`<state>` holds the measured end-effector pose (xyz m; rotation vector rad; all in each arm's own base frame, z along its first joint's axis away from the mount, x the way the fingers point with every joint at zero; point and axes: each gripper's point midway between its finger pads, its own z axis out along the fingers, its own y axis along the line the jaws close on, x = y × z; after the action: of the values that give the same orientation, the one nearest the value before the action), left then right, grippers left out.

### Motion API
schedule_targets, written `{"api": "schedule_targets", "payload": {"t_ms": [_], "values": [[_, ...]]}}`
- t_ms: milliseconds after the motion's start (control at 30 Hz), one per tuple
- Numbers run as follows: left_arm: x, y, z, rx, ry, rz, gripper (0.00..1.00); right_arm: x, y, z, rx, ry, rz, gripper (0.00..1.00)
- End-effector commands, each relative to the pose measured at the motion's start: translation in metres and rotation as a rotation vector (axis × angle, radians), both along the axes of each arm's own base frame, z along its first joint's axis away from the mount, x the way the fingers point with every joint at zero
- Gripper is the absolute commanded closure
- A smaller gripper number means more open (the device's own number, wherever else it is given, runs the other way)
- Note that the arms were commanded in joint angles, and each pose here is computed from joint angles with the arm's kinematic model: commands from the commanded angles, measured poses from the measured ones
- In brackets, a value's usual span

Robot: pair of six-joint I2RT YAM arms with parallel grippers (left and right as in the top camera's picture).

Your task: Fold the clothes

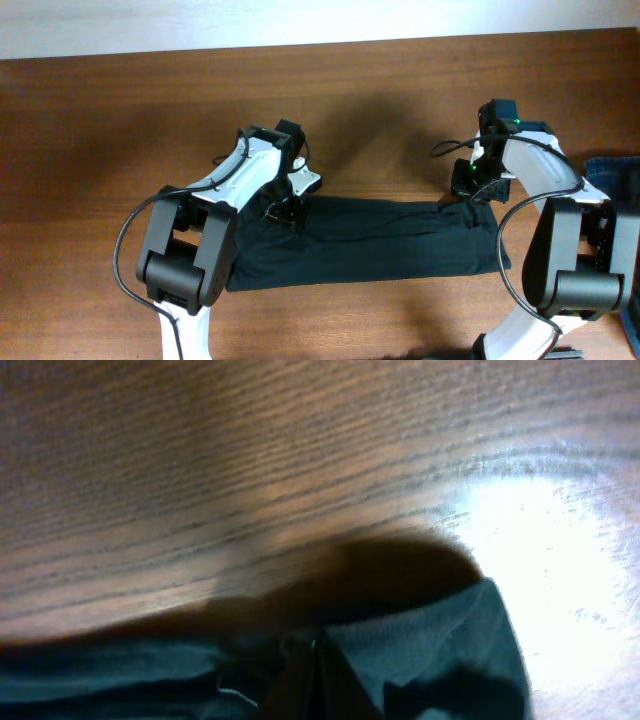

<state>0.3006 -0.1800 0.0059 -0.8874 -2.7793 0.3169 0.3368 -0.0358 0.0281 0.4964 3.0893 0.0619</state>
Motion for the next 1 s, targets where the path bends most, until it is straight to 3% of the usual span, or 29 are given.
{"api": "schedule_targets", "payload": {"t_ms": [0, 167, 500, 733, 967], "values": [[-0.002, 0.0, 0.001, -0.01, 0.0, 0.011, 0.55, -0.002, -0.012, 0.005, -0.074, -0.006, 0.028, 0.96], [-0.004, 0.001, 0.0, -0.007, 0.006, 0.011, 0.55, -0.003, -0.043, 0.008, -0.228, 0.005, 0.009, 0.96], [-0.002, 0.006, -0.002, 0.021, -0.005, 0.006, 0.55, -0.001, -0.075, 0.014, -0.362, -0.007, -0.026, 0.96], [-0.003, 0.007, -0.002, 0.025, -0.004, 0.005, 0.55, -0.002, -0.081, 0.015, -0.375, -0.006, -0.048, 0.96], [-0.005, 0.008, -0.001, 0.029, 0.003, 0.004, 0.55, -0.025, -0.098, 0.012, -0.394, 0.058, -0.156, 0.96]]}}
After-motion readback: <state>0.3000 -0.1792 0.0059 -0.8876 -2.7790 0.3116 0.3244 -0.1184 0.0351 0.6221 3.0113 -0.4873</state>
